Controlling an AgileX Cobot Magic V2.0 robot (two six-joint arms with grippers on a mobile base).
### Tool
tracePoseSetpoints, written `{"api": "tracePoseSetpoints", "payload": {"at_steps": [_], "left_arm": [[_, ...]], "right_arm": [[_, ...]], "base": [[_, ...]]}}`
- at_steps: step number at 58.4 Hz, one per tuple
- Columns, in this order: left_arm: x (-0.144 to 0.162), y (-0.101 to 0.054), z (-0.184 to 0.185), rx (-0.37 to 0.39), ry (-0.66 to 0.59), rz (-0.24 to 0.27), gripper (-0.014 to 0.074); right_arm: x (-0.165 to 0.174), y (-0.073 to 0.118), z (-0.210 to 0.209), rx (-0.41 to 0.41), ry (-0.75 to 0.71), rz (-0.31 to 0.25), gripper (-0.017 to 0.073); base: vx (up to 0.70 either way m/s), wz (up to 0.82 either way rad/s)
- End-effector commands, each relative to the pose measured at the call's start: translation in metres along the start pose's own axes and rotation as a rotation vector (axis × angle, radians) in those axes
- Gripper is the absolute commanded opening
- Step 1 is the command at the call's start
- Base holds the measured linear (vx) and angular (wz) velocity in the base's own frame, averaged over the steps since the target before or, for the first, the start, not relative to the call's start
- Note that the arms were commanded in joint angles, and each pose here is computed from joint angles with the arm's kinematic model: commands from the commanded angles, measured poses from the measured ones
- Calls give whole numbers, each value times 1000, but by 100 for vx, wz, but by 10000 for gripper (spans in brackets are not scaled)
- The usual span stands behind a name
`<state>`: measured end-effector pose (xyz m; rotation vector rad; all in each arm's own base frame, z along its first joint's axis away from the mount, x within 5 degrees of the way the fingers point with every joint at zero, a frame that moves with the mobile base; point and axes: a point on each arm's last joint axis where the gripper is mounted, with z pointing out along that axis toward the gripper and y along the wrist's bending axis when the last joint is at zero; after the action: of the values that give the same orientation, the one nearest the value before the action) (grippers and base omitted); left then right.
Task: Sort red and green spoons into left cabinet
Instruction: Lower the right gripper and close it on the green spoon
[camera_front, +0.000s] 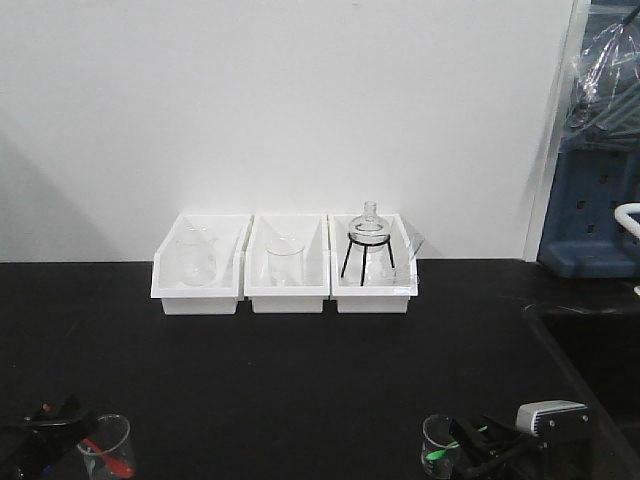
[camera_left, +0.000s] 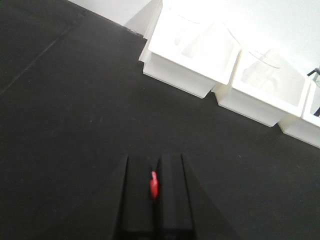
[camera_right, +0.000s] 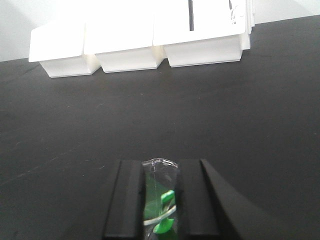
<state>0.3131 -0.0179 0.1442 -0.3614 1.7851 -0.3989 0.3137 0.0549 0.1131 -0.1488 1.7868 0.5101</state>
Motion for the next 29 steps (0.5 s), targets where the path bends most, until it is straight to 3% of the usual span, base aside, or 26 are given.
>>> {"api": "tracePoseSetpoints", "payload": {"at_steps": [1,14,29], "left_arm": [[-16,-8,0,37,-82,-2,56],[-17,-9,-1,47,-99,-2,56],[-23,-12,-1,80,-161,-1,56]], "right_arm": [[-26,7,0,-56,-168,-19,186],[-27,6,0,-57,-182,-7,81],[-30,6,-1,-52,-191,-8,77]], "base": [[0,0],[0,0],[0,0]]}}
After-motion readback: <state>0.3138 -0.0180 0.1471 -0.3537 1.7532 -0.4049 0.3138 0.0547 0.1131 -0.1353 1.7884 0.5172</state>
